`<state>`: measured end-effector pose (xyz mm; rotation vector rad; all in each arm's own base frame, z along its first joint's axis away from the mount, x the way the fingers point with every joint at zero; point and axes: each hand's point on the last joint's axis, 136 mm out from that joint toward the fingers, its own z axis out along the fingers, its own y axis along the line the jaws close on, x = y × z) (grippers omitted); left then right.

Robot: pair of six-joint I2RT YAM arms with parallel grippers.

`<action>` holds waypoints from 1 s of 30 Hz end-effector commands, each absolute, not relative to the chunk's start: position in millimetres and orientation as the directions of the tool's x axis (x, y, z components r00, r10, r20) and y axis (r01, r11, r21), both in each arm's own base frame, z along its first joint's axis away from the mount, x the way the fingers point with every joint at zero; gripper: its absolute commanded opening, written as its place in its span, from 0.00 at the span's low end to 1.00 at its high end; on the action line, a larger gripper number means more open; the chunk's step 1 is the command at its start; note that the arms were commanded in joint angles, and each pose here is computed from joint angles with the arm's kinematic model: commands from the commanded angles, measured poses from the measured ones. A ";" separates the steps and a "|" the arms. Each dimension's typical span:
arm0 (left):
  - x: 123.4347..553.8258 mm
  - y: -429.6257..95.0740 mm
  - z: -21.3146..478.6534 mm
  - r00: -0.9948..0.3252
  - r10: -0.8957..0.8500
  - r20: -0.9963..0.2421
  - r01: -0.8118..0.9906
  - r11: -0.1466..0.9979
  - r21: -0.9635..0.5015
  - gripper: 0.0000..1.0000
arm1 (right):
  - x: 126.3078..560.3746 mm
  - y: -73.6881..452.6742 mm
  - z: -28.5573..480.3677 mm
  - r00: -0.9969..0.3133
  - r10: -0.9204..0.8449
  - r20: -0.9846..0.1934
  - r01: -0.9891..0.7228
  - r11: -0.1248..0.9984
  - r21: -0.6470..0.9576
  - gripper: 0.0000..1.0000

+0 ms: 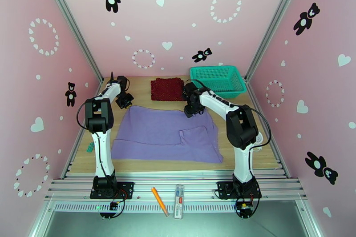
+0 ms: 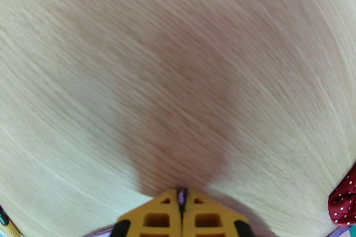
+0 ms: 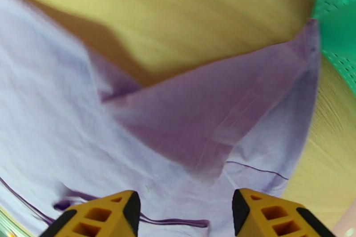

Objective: Fold and stack the mixed laundry pile

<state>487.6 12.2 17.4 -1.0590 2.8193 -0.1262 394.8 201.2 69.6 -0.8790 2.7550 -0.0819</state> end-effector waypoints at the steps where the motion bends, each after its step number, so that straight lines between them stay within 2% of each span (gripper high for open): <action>1: 473.3 11.2 0.1 -0.756 -0.654 -0.043 -0.648 0.756 -0.091 0.00 | 392.7 188.4 80.5 -0.692 -0.702 -0.168 -0.669 0.711 -0.219 0.57; 7: 472.5 11.7 2.8 -0.756 -0.653 -0.048 -0.648 0.756 -0.091 0.00 | 399.3 193.2 70.1 -0.639 -0.752 -0.162 -0.721 0.658 -0.216 0.57; 21: 474.1 13.5 7.3 -0.753 -0.656 -0.059 -0.650 0.754 -0.092 0.00 | 406.8 198.8 39.4 -0.603 -0.792 -0.094 -0.770 0.609 -0.193 0.48; 24: 473.3 13.1 7.0 -0.754 -0.655 -0.056 -0.649 0.755 -0.093 0.00 | 413.1 198.5 37.1 -0.602 -0.794 -0.088 -0.768 0.605 -0.210 0.36; 28: 471.0 12.8 9.9 -0.753 -0.655 -0.062 -0.649 0.755 -0.098 0.00 | 419.7 196.6 41.4 -0.605 -0.793 -0.079 -0.762 0.604 -0.234 0.01; 30: 468.9 12.8 14.0 -0.752 -0.655 -0.068 -0.648 0.755 -0.101 0.00 | 420.7 196.4 48.8 -0.610 -0.787 -0.088 -0.754 0.611 -0.240 0.00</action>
